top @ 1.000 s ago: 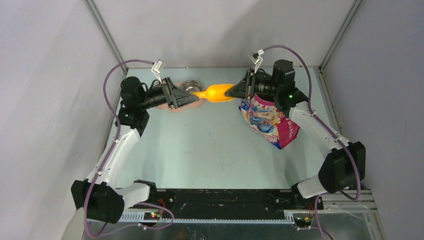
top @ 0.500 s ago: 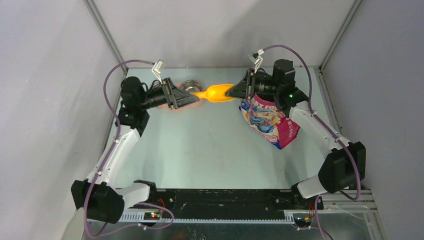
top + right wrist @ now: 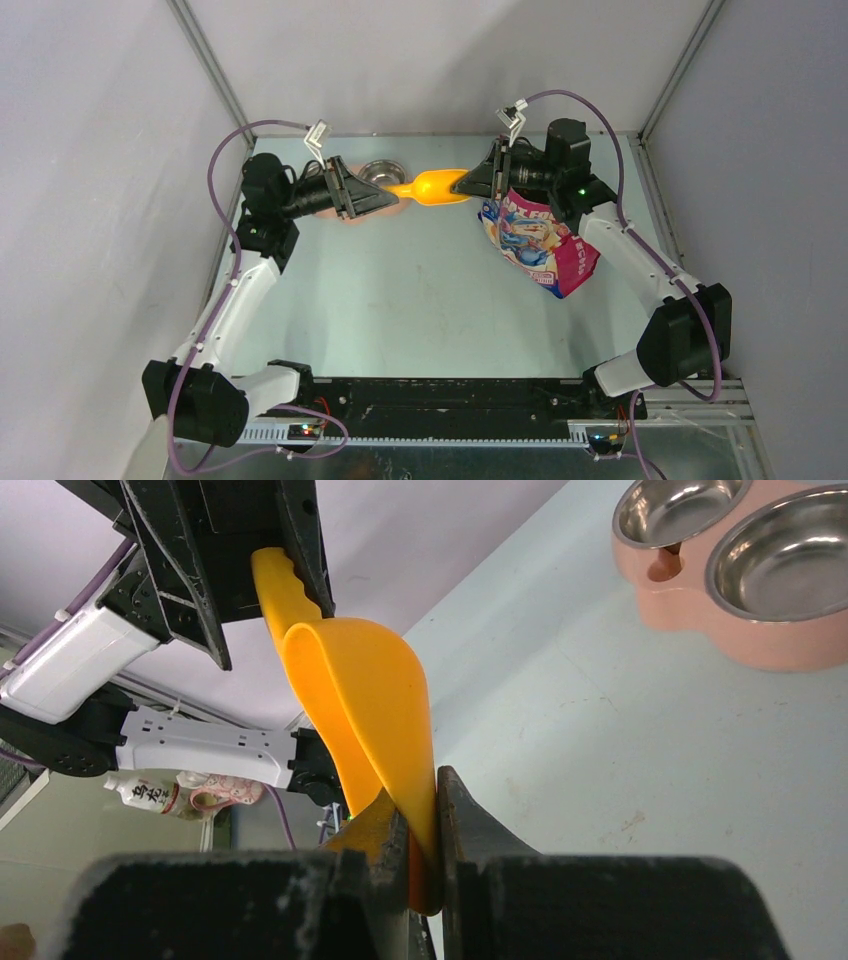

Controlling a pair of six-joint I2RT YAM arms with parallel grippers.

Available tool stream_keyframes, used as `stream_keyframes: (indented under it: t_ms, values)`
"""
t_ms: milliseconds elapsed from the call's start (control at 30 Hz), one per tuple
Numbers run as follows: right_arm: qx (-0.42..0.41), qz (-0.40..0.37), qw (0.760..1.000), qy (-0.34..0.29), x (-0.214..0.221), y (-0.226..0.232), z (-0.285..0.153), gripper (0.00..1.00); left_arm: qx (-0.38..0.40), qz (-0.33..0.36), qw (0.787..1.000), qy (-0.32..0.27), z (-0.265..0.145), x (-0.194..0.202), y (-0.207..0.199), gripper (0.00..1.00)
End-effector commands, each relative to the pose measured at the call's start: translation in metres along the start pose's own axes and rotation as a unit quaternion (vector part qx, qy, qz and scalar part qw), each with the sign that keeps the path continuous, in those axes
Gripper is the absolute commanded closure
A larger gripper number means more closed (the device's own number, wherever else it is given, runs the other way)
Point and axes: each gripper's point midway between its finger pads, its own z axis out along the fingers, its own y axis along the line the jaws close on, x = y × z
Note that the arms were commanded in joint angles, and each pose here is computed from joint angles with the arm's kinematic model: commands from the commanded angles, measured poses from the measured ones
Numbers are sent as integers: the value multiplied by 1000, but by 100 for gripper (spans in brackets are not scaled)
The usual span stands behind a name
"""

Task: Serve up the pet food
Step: Adjust the spatula.

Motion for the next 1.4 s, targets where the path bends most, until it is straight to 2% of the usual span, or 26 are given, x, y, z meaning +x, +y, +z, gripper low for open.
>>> stream_keyframes:
  t_ms: [0, 167, 500, 967, 1200, 1367]
  values:
    - [8, -23, 1000, -8, -11, -1, -3, 100, 34, 46, 998, -2, -4, -9, -28, 42]
    - [-7, -22, 1000, -9, -12, 5, -6, 100, 34, 46, 998, -2, -4, -9, -28, 31]
    - [1, -22, 1000, -12, -11, -1, -4, 100, 34, 46, 998, -2, -3, -10, -28, 33]
    - [-22, -12, 1000, 7, -2, 6, 0, 100, 33, 47, 998, -3, -3, -11, -28, 28]
    - [-14, -10, 1000, -5, -8, 2, 1, 100, 33, 46, 998, -3, -3, -9, -26, 33]
    - [-12, -10, 1000, -5, -7, -1, 2, 100, 35, 47, 998, -2, -3, -9, -28, 45]
